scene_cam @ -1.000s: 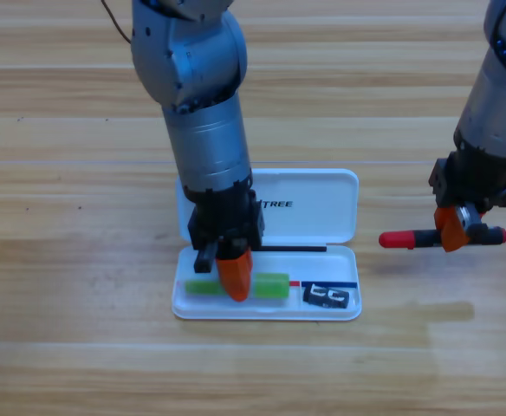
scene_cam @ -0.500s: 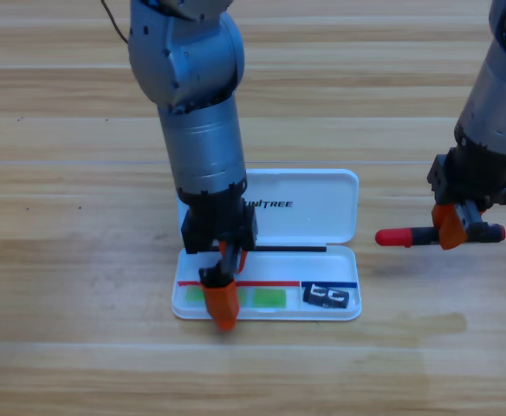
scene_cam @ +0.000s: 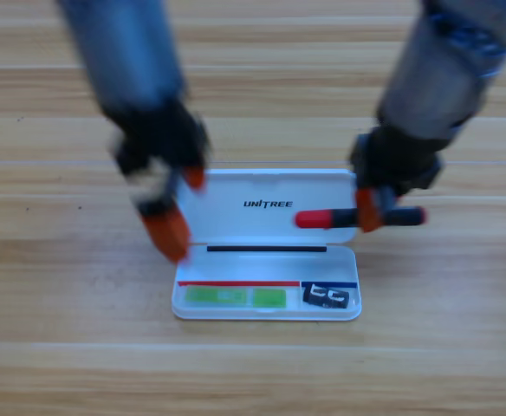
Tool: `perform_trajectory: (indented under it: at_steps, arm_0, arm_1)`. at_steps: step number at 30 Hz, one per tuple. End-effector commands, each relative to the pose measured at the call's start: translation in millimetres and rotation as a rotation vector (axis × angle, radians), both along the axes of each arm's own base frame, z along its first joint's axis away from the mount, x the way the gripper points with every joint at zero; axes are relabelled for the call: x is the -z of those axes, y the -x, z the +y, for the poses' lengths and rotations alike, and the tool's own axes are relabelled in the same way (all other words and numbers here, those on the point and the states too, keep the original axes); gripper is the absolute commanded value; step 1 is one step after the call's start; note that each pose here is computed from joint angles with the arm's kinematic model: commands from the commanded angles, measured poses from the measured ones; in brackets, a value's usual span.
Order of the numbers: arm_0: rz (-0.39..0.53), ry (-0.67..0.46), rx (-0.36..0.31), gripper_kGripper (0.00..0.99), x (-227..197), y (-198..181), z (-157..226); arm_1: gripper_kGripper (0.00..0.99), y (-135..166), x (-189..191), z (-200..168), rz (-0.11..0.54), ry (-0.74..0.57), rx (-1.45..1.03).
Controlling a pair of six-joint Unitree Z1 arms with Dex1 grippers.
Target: Clean up eraser and pencils
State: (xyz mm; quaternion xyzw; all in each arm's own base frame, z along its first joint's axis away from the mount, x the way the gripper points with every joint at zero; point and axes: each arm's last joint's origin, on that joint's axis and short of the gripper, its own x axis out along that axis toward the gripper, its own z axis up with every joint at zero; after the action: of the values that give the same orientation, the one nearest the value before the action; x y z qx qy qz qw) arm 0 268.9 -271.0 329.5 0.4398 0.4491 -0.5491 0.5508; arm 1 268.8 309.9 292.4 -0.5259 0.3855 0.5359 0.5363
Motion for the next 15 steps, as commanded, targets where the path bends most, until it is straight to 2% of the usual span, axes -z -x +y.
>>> perform_trajectory:
  at_steps: [1,4,8,15]
  arm_0:
    - [-0.193,0.128,-0.143,0.99,-87,42,100]
    - [-0.24,0.141,-0.193,0.99,-98,47,131]
    - [-0.26,0.142,-0.25,0.99,-97,44,151]
    - [-0.255,0.145,-0.265,0.99,-82,46,155]
  arm_1:
    - [0.0,7,59,60,0.047,0.106,-0.07]
    - [0.0,1,73,76,0.036,0.115,-0.068]
    - [0.0,-8,89,89,0.03,0.124,-0.064]
    - [0.0,-12,102,97,0.033,0.131,-0.062]
